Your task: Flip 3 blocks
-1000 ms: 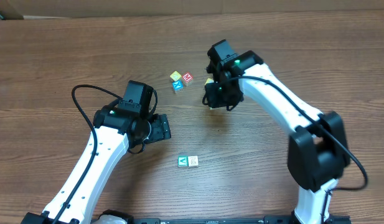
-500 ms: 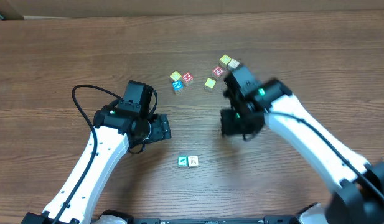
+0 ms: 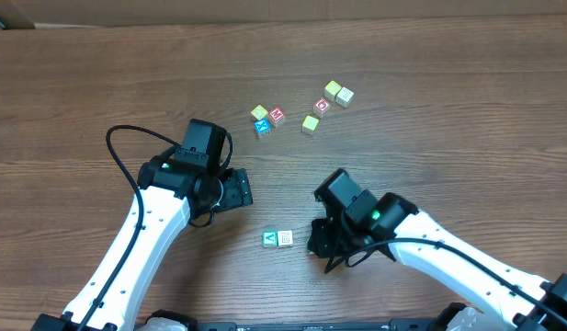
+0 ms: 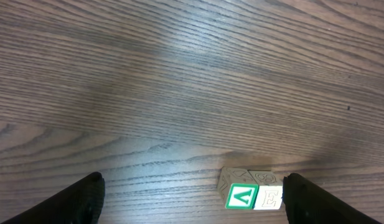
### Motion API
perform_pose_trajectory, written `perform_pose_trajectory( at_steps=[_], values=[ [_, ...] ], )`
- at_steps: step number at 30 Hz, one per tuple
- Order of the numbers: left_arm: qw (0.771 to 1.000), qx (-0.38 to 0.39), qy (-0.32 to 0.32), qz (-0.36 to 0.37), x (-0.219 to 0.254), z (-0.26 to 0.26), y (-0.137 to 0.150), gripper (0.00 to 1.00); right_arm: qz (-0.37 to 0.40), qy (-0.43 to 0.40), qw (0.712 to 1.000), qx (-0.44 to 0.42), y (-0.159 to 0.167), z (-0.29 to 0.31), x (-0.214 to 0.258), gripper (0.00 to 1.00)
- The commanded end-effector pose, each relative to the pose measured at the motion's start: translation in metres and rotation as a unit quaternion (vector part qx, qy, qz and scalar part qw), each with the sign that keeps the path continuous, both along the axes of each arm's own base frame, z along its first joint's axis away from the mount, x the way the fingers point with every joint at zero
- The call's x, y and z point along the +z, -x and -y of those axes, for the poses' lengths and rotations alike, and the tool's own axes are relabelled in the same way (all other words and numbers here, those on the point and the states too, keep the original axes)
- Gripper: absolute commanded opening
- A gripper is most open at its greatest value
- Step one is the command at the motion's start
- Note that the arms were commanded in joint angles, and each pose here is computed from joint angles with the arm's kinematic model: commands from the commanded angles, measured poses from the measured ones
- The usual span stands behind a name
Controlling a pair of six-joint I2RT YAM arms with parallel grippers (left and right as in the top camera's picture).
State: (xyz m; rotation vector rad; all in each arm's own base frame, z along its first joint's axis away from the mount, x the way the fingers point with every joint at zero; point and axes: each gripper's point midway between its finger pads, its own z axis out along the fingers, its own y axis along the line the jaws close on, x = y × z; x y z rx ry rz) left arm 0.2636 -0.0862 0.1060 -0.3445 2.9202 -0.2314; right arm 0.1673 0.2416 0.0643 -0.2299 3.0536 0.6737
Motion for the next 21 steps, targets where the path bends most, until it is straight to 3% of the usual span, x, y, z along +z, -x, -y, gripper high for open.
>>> perform_pose_trajectory(
  at_steps=[1,21],
  values=[
    [1.000,-0.010,0.005,0.014,0.010,0.002,-0.004,0.84,-0.019,-0.018,0.998,-0.052,-0.001,-0.007,0.000,0.15],
    [1.000,-0.010,0.005,0.016,0.010,0.002,-0.005,0.86,-0.025,0.012,0.997,-0.067,-0.016,-0.013,-0.042,0.13]
  ],
)
